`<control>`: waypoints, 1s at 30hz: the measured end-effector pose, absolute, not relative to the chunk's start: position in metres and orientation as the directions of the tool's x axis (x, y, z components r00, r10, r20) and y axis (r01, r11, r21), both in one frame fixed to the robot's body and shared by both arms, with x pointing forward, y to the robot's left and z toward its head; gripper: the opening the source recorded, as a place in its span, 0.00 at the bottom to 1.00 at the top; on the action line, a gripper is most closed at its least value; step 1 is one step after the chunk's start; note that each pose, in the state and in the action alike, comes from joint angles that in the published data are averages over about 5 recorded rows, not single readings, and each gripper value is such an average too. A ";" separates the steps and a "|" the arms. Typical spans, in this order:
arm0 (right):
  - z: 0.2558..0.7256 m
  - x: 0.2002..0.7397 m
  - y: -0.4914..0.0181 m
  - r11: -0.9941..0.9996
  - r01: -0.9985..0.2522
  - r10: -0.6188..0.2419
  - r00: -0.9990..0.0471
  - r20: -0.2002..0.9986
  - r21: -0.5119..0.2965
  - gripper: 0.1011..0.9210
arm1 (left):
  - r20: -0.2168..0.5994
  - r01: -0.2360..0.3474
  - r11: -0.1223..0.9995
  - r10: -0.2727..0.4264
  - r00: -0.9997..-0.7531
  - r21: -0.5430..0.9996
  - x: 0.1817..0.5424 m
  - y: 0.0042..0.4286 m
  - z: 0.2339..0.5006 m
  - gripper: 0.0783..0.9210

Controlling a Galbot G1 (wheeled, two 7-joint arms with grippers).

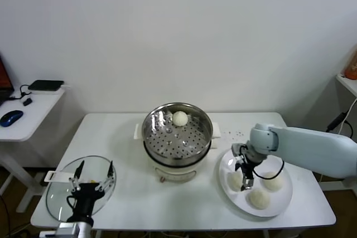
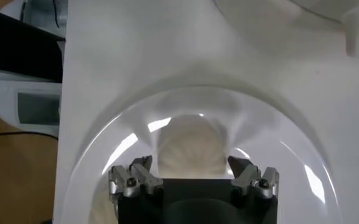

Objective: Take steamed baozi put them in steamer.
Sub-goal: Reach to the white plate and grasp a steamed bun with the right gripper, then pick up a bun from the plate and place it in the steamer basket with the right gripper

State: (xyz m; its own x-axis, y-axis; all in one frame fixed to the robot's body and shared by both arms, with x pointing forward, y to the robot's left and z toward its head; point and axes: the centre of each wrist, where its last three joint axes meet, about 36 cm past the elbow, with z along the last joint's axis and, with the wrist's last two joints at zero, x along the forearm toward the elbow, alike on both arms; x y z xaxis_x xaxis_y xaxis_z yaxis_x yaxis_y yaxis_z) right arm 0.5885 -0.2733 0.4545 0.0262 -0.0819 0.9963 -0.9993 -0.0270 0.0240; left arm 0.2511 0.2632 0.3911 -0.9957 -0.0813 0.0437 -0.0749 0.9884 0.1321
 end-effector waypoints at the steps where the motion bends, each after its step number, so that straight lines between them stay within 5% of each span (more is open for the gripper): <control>1: 0.454 0.589 -0.273 -0.027 -0.999 -0.082 0.027 0.996 0.025 0.82 | 0.044 -0.075 0.988 -0.081 -0.996 0.132 0.251 0.263 0.391 0.88; 9: 0.454 0.590 -0.275 -0.028 -0.999 -0.081 0.031 0.996 0.029 0.57 | 0.045 -0.075 0.988 -0.082 -0.996 0.131 0.251 0.263 0.391 0.88; 30: 0.521 0.600 -0.287 -0.009 -1.000 -0.133 -0.007 0.991 -0.008 0.55 | 0.041 -0.078 0.988 -0.084 -0.996 0.130 0.255 0.263 0.392 0.88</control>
State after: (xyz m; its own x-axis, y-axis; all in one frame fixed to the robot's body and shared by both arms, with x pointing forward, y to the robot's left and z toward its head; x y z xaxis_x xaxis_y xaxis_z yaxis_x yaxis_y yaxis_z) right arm 0.6005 -0.2873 0.5206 -0.0065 -0.1326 0.9911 -0.9999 -0.0092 -0.0078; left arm 0.2551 0.2632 0.3916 -0.9956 -0.0838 0.0410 -0.0779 0.9885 0.1298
